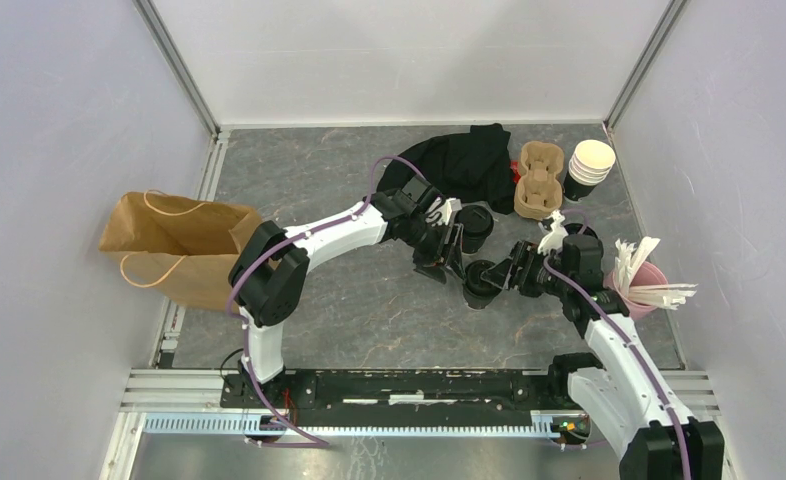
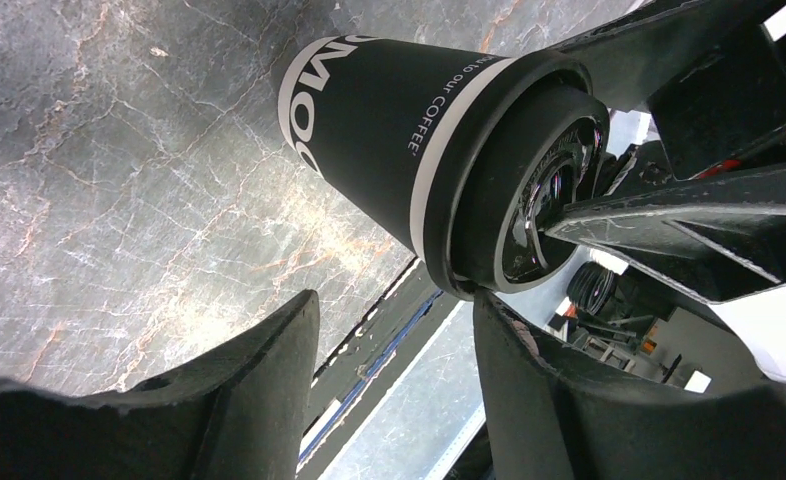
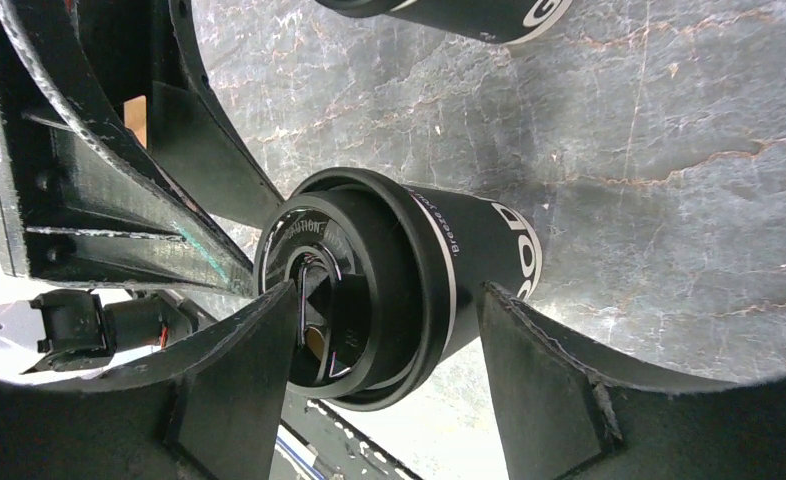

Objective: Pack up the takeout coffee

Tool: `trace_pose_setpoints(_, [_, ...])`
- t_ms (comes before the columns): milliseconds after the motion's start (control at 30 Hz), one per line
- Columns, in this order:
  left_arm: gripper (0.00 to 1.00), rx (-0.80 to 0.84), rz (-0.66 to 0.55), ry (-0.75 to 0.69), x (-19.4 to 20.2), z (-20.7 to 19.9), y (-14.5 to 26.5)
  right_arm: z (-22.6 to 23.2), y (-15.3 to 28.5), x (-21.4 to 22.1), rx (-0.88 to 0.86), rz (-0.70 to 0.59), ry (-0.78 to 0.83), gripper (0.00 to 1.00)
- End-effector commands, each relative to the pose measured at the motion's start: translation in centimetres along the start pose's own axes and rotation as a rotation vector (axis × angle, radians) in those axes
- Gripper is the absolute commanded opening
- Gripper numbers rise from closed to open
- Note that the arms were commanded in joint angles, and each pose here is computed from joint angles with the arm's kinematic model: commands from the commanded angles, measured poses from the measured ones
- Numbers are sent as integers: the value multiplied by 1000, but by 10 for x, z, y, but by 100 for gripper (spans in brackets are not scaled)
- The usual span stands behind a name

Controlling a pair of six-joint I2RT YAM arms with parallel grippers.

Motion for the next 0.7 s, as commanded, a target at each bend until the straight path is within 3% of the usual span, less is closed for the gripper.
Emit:
trace_pose_setpoints(0, [65,6,7,-24,2,1,-2,7,-4,-6,-69,-42,16,71])
trace_pose_setpoints(200, [62,-130,23,39,3,33,-14,-2,-10,16,-62,-27,-31,67])
trace_pose_setpoints(500, [49,-472,32,115,22,145,-24,-30,-20,79,-64,2,-168,62])
trace_pose_setpoints(667, [44,-536,80,149,43,188,-35,-39,-21,114,-67,66,-236,61])
Point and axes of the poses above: each gripper's point midway between its finger pads, its own y axis back along the fingers, its own z axis along the line the jaws close on, x = y × z, the point moved 3 cm from there along y, back along the fingers, and after that the axes turned 15 degrees about y, right-handed, at the moved point
